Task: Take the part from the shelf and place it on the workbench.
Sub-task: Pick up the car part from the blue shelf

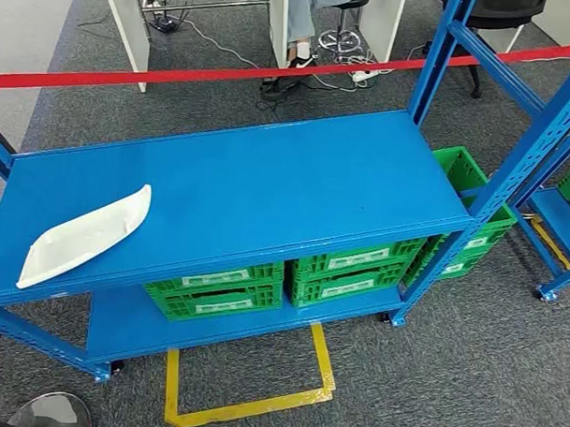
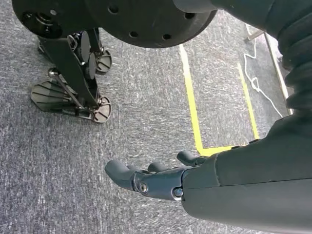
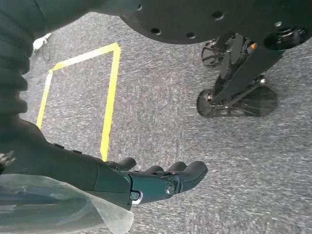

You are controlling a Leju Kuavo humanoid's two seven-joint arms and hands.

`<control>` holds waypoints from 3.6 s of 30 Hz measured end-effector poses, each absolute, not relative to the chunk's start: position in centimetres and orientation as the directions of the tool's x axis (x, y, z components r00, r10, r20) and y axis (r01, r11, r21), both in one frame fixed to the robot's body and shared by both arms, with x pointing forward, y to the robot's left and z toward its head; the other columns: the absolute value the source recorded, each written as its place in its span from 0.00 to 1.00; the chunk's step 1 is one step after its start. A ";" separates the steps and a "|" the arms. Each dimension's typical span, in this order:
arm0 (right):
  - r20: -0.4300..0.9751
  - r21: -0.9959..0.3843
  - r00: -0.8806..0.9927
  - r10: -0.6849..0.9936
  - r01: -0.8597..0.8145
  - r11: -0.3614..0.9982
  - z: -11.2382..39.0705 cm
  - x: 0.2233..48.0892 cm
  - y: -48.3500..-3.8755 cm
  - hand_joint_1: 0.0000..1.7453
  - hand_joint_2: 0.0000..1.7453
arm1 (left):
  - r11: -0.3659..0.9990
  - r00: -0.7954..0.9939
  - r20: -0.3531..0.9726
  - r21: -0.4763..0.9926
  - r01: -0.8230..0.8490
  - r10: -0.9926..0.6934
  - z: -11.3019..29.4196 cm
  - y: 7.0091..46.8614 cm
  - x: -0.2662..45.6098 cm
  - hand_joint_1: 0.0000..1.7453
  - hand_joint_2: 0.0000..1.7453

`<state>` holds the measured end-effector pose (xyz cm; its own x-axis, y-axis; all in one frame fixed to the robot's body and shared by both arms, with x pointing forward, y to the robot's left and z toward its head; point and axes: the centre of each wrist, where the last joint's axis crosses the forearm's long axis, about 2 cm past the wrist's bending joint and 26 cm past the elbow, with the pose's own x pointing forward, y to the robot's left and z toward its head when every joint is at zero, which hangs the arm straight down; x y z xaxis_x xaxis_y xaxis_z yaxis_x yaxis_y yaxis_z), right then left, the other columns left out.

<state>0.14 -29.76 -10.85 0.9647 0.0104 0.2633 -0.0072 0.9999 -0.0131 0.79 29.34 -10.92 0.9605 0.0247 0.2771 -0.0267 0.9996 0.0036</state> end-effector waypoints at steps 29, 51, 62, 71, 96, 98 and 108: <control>0.407 -0.144 0.909 -0.088 0.159 0.977 -7.0 0.5 -33.0 0.00 1.00 | 0.970 0.826 0.554 0.129 -0.206 0.102 -8.6 33.4 3.2 0.00 1.00; 0.481 -0.174 0.874 -0.075 0.179 0.968 -4.0 0.5 -31.5 0.00 1.00 | 0.984 0.386 0.922 0.031 -0.176 0.040 -0.5 32.9 11.8 0.00 1.00; 0.459 -0.194 0.888 -0.039 0.143 0.971 -2.8 -0.3 -30.4 0.00 1.00 | 0.981 -0.023 0.989 0.143 -0.127 -0.147 7.3 33.3 16.4 0.00 1.00; 0.430 -0.192 0.902 -0.030 0.124 0.974 -2.3 -0.9 -29.7 0.00 1.00 | 0.941 -0.320 0.885 0.306 -0.147 -0.338 12.6 33.6 18.2 0.00 1.00; 0.401 -0.106 0.916 -0.016 0.064 0.992 -3.3 -0.4 -28.0 0.00 1.00 | 0.706 -0.322 0.670 0.709 0.007 -0.669 18.9 32.5 24.1 0.00 1.00; 0.402 -0.107 0.916 -0.013 0.061 0.992 -3.3 -0.4 -28.0 0.00 1.00 | 0.689 -0.312 0.658 0.724 0.014 -0.686 19.0 32.6 24.5 0.00 1.00; 0.399 -0.083 0.917 -0.025 0.063 0.995 -3.9 -0.2 -28.1 0.00 1.00 | 0.546 -0.236 0.548 0.834 0.082 -0.802 20.2 31.7 28.7 0.00 1.00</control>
